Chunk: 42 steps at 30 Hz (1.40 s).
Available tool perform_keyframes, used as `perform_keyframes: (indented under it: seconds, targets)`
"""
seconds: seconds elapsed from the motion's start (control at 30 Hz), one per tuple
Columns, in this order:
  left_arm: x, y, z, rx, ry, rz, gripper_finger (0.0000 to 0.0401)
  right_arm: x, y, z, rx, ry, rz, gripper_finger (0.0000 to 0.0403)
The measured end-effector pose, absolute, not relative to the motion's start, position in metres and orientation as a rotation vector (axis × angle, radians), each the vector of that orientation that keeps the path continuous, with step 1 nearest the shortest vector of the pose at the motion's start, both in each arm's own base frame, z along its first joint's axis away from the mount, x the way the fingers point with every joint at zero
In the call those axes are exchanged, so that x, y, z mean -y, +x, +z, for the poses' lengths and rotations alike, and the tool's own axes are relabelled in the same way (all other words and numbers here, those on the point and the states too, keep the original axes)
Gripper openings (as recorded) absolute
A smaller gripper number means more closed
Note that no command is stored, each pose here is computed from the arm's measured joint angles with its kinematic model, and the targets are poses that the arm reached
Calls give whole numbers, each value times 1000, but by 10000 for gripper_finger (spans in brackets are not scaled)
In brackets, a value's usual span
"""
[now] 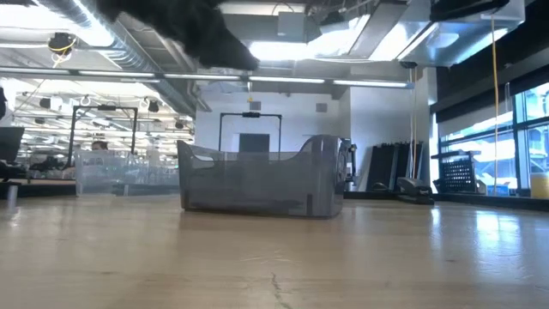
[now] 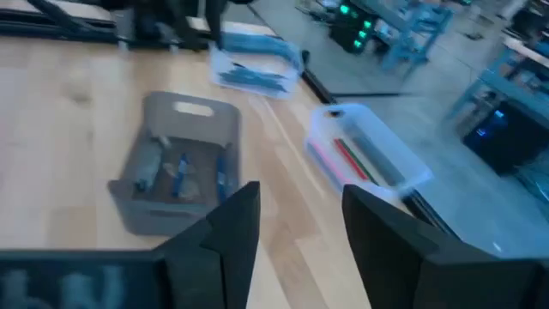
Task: Sort crayons/erasers/pens/pencils in bins
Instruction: Return to Home Position
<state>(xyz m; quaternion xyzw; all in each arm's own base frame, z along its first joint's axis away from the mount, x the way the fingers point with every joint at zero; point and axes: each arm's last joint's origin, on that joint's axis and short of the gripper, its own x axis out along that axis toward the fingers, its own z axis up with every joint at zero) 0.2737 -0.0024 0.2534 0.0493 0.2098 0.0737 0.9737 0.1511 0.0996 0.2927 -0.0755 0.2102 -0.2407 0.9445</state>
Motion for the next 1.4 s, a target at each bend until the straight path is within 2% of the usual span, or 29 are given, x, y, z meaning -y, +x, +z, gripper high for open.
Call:
perform_keyframes:
  seconds: [0.1,0.2,0.27,0.37,0.5,0.7,0.83,1.0,1.4]
  targets:
    - [3,252,250,-341,84,150,103,-99,171,287,-405,-132,-402,171]
    - [4,231,253,-279,81,157,103,-98,191,283,-300,-102,-203,171]
    - [4,217,257,-242,86,171,103,-96,198,279,-205,-101,-87,171]
    - [5,195,262,-170,84,186,103,-90,200,274,-127,-137,-20,171]
    - [3,169,259,-57,91,189,103,-76,193,279,-81,-154,-22,171]
    - [-4,144,236,102,65,236,103,-52,166,293,34,-147,-7,171]
    - [-6,136,224,107,17,244,103,-37,148,293,72,-136,-16,171]
    - [-5,129,221,123,19,230,103,-25,133,275,42,-84,-21,171]
    - [-5,116,189,126,12,224,103,-19,108,255,108,-32,15,171]
